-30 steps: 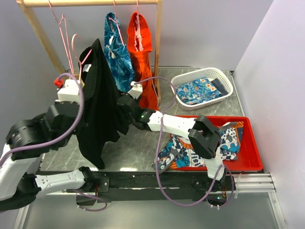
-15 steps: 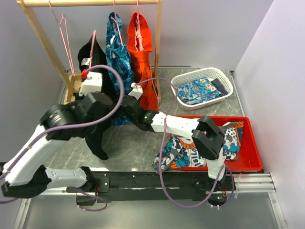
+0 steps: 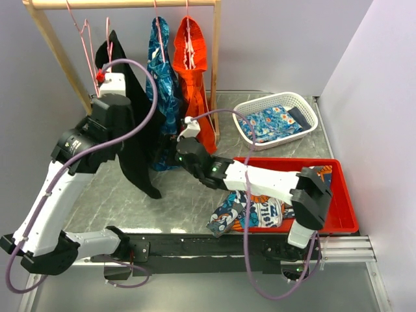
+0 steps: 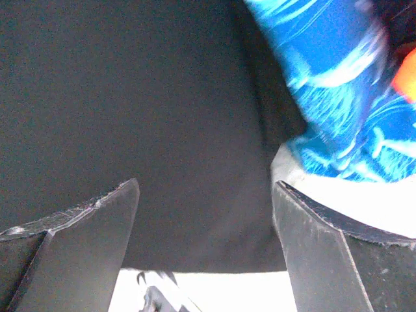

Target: Place the shorts on the hanger

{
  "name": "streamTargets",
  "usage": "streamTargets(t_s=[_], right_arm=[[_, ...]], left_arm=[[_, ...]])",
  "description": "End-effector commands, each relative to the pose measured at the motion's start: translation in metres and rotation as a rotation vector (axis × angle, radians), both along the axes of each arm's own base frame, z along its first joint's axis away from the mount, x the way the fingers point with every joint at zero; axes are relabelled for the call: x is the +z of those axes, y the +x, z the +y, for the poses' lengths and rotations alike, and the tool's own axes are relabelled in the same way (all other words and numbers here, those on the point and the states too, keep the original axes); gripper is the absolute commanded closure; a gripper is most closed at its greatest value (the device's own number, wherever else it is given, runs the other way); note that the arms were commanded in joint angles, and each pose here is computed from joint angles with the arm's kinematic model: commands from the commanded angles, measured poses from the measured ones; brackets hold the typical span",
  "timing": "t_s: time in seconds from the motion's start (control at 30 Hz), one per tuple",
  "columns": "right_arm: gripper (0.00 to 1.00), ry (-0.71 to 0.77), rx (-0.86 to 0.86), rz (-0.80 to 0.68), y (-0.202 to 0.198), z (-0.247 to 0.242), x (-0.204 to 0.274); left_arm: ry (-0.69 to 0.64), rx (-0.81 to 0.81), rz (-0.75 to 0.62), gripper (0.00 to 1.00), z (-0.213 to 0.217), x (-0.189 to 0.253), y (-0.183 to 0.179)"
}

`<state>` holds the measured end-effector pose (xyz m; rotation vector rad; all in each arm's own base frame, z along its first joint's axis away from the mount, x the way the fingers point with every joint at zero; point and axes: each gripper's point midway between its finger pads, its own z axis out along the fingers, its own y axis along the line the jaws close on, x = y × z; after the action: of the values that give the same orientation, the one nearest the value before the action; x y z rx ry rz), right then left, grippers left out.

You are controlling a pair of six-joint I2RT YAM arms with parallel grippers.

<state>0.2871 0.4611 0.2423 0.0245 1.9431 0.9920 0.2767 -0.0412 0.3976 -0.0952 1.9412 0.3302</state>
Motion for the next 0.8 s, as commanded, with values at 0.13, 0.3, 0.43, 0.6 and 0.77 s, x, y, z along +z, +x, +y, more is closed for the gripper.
streamTargets(t_s=[0.13, 0.3, 0.43, 0.6, 0.77], right_arm=[[0.09, 0.111, 0.163, -0.104, -0.052, -0.012, 0.065], [0.09, 0.124, 0.214, -0.143, -0.071, -0.023, 0.078], [0.09, 0.141, 0.236, -0.179, -0.081, -0.036, 0.097], [0.09, 0.158, 0.253, -0.202, -0.088, -0.047, 0.111], [0.09, 0.155, 0.256, -0.225, -0.092, -0.055, 0.118]], left_arm=[[-0.141, -0.122, -0.203, 0.99, 0.001, 0.053, 0.039], [-0.141, -0.145, -0.179, 0.99, 0.003, 0.050, 0.062], [-0.142, -0.147, -0.166, 0.99, 0.003, 0.050, 0.076], [-0.151, -0.141, -0.160, 0.99, 0.003, 0.055, 0.091], [-0.149, -0.133, -0.171, 0.99, 0.004, 0.064, 0.104]])
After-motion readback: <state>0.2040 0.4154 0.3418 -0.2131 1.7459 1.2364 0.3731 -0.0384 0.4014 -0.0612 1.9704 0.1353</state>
